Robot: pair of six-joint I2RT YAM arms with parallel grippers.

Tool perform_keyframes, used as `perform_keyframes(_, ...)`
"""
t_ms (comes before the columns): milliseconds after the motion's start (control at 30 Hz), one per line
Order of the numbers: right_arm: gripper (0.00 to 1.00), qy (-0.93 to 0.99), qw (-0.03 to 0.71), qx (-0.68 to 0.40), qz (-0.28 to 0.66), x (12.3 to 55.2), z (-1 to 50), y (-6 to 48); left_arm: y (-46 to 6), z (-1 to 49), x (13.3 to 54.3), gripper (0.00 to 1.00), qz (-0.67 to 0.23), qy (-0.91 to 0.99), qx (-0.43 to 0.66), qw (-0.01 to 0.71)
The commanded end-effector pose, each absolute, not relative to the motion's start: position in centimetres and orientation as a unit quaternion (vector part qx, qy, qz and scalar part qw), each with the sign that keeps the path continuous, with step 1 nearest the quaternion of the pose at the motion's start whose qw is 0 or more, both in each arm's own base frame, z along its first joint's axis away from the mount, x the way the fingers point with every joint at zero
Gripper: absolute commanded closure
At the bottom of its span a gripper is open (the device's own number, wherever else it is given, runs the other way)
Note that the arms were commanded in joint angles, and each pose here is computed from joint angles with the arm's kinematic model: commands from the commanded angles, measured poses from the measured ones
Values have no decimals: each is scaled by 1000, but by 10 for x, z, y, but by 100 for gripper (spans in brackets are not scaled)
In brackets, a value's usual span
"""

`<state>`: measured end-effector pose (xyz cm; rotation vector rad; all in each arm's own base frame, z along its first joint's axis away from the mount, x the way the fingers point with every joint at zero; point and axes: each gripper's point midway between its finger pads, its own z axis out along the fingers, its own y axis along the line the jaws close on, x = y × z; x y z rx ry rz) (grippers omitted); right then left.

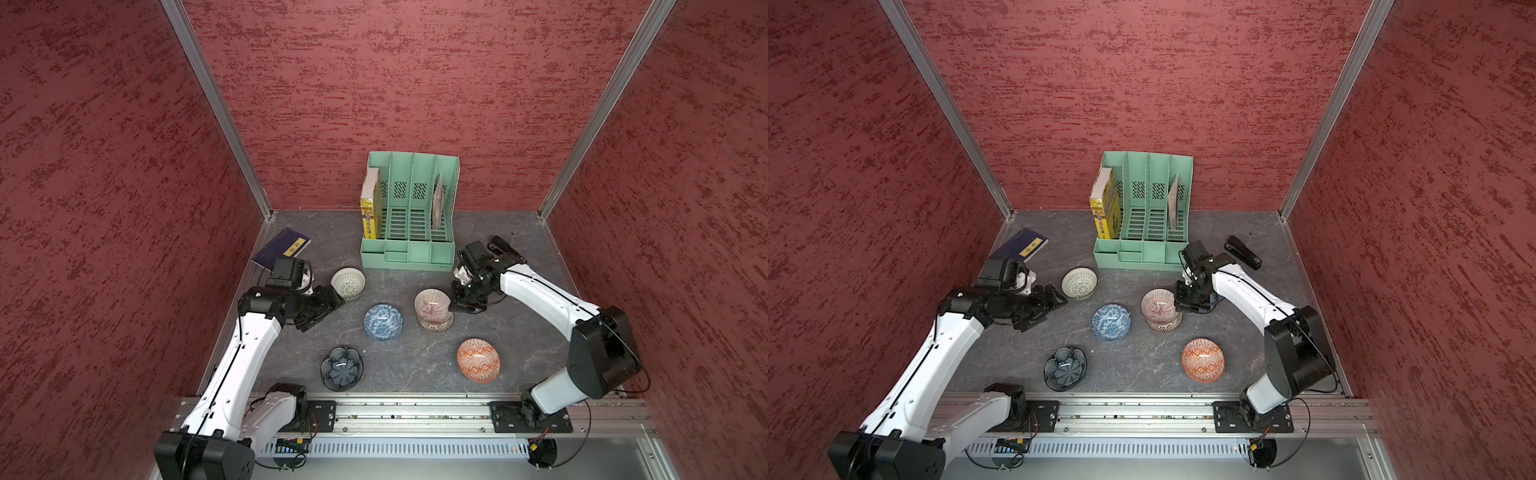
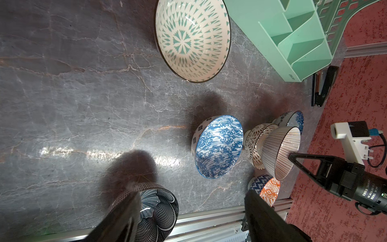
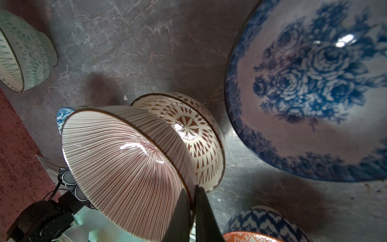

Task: Stack the bowls
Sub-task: Place the bowl on the bowl.

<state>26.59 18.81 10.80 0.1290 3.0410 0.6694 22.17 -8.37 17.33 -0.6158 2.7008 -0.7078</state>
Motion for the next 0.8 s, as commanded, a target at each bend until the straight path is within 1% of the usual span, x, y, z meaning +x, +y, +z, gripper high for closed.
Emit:
perform_keyframes(0, 100, 971, 45, 29, 232, 279, 115, 192, -84, 176, 224, 19, -253, 933, -205, 156)
perform_keyframes(367, 100, 976, 47, 26, 210, 278, 96, 184, -84, 169, 223, 19, -253, 933, -207, 150)
perform_keyframes(767, 100, 976, 39, 23, 212, 278, 82, 186, -85, 165, 223, 19, -255, 933, -206, 146)
